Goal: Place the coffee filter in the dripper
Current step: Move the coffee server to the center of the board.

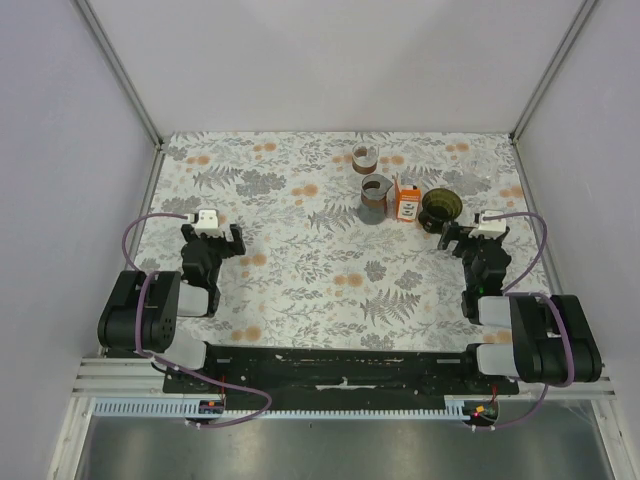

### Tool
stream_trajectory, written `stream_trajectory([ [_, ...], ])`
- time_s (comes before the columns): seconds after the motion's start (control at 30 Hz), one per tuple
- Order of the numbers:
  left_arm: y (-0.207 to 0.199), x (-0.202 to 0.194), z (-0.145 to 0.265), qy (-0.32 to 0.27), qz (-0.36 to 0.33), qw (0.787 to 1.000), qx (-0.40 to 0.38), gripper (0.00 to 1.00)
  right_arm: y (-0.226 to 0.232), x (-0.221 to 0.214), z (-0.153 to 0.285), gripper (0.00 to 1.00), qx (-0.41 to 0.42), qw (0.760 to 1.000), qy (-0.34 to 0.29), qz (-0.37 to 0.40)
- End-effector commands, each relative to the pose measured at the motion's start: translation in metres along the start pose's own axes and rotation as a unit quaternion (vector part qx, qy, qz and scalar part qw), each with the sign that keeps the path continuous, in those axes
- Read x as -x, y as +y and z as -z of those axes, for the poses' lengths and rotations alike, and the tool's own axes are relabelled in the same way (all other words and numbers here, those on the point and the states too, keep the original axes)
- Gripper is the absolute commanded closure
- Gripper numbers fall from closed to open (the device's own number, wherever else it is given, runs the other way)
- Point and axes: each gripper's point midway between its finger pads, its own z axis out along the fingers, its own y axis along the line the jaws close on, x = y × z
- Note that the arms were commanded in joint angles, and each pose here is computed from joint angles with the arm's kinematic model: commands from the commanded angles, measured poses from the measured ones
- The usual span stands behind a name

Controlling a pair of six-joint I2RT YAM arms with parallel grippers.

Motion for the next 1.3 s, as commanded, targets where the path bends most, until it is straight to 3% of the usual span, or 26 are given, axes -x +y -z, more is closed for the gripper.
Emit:
stream_trajectory([
  [0.0, 0.004, 0.014, -0.005, -0.023, -0.005, 1.000, 0.009, 0.00, -0.008, 0.033, -0.002, 0.02, -0.026, 0.999, -0.046, -0.006],
  [0.13, 0.005, 0.014, -0.005, -0.022, -0.005, 1.000, 0.010, 0.00, -0.031, 0.053, 0.006, 0.02, -0.100, 0.994, -0.037, -0.036],
  [0.37, 0.005, 0.023, -0.006, -0.024, -0.004, 1.000, 0.011, 0.00, -0.040, 0.126, 0.027, 0.02, -0.127, 0.987, -0.075, -0.060],
  [0.53, -0.006, 0.056, -0.030, 0.062, -0.049, 0.996, -0.039, 0.00, -0.010, 0.173, 0.028, 0.06, -0.042, 0.998, -0.038, -0.037],
  [0.57, -0.006, 0.050, -0.031, 0.108, -0.058, 0.991, -0.045, 0.01, 0.000, 0.187, 0.024, 0.08, -0.015, 0.999, -0.032, -0.036],
  [0.67, -0.010, 0.066, -0.034, 0.175, -0.081, 0.978, -0.076, 0.04, 0.031, 0.201, 0.011, 0.14, 0.043, 0.998, 0.039, -0.031],
  [0.77, -0.019, 0.077, -0.025, 0.221, -0.093, 0.964, -0.115, 0.05, 0.061, 0.192, -0.007, 0.15, 0.077, 0.986, 0.145, -0.005],
  [0.93, -0.021, 0.088, -0.005, 0.279, -0.101, 0.945, -0.139, 0.06, 0.111, 0.197, -0.041, 0.17, 0.119, 0.968, 0.214, 0.056],
  [1.1, -0.033, 0.095, 0.008, 0.280, -0.094, 0.940, -0.174, 0.09, 0.166, 0.171, -0.078, 0.25, 0.219, 0.933, 0.258, 0.126],
  [1.27, -0.036, 0.096, 0.010, 0.281, -0.085, 0.939, -0.179, 0.13, 0.189, 0.122, -0.105, 0.33, 0.258, 0.891, 0.325, 0.185],
])
